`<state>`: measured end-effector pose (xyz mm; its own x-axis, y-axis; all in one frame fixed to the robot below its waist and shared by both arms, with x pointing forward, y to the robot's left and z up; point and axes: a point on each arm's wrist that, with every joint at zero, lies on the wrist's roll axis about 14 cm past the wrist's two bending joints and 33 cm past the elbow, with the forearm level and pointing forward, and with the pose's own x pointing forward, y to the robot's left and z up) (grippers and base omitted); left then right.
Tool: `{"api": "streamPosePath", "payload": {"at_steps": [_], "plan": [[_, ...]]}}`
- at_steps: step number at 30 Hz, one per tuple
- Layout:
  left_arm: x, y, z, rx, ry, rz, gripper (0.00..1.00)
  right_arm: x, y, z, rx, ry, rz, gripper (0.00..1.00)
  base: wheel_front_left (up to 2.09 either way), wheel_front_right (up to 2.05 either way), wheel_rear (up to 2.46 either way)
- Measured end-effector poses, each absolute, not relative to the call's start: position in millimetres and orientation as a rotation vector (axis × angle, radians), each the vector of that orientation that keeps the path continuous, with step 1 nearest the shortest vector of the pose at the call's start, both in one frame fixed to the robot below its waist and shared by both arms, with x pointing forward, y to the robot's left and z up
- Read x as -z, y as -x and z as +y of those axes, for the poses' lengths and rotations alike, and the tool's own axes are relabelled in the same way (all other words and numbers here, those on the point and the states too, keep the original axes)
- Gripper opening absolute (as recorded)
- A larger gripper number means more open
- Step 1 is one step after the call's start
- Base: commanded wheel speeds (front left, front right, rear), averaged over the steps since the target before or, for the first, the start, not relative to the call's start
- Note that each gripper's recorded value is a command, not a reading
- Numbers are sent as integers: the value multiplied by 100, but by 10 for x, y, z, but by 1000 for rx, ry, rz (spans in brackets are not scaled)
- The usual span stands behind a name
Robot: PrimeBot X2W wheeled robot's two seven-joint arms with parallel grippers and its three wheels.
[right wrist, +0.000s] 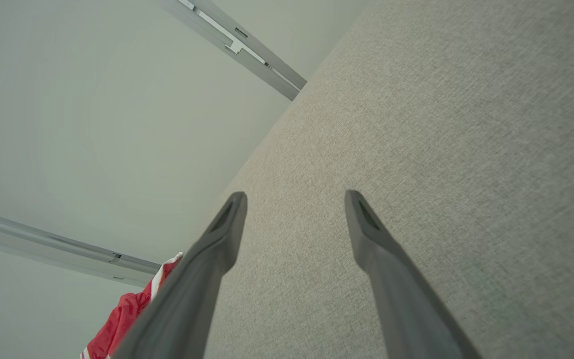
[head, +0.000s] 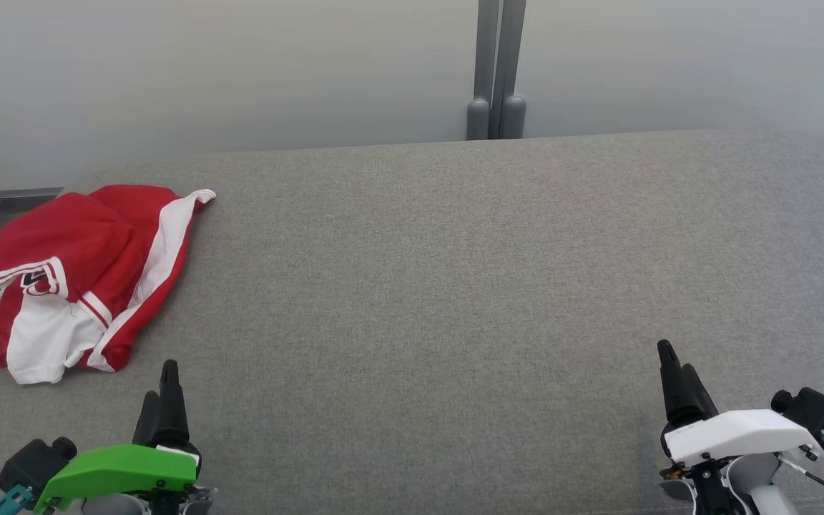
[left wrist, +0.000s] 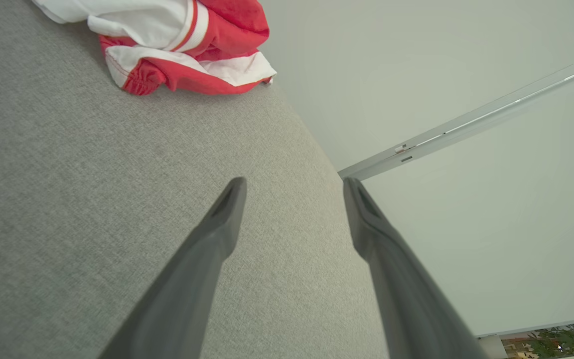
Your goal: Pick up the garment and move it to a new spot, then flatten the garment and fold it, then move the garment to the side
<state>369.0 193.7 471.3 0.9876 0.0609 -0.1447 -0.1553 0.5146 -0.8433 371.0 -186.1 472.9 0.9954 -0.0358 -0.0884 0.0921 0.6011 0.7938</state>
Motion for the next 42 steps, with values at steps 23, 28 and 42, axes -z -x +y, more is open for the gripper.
{"api": "streamPosePath", "payload": {"at_steps": [23,28,42], "plan": [[-4693,-3674,1896,-98,568,123,100,-4867,-3723,-1547,-97,-438,95,100,0,0,0],[-4690,-3680,1868,-78,493,125,100,-4863,-3705,-1532,-109,-376,104,100,0,0,0],[-4775,-3728,1809,-34,331,88,100,-4862,-3687,-1652,-86,-257,99,100,0,0,0]]}}
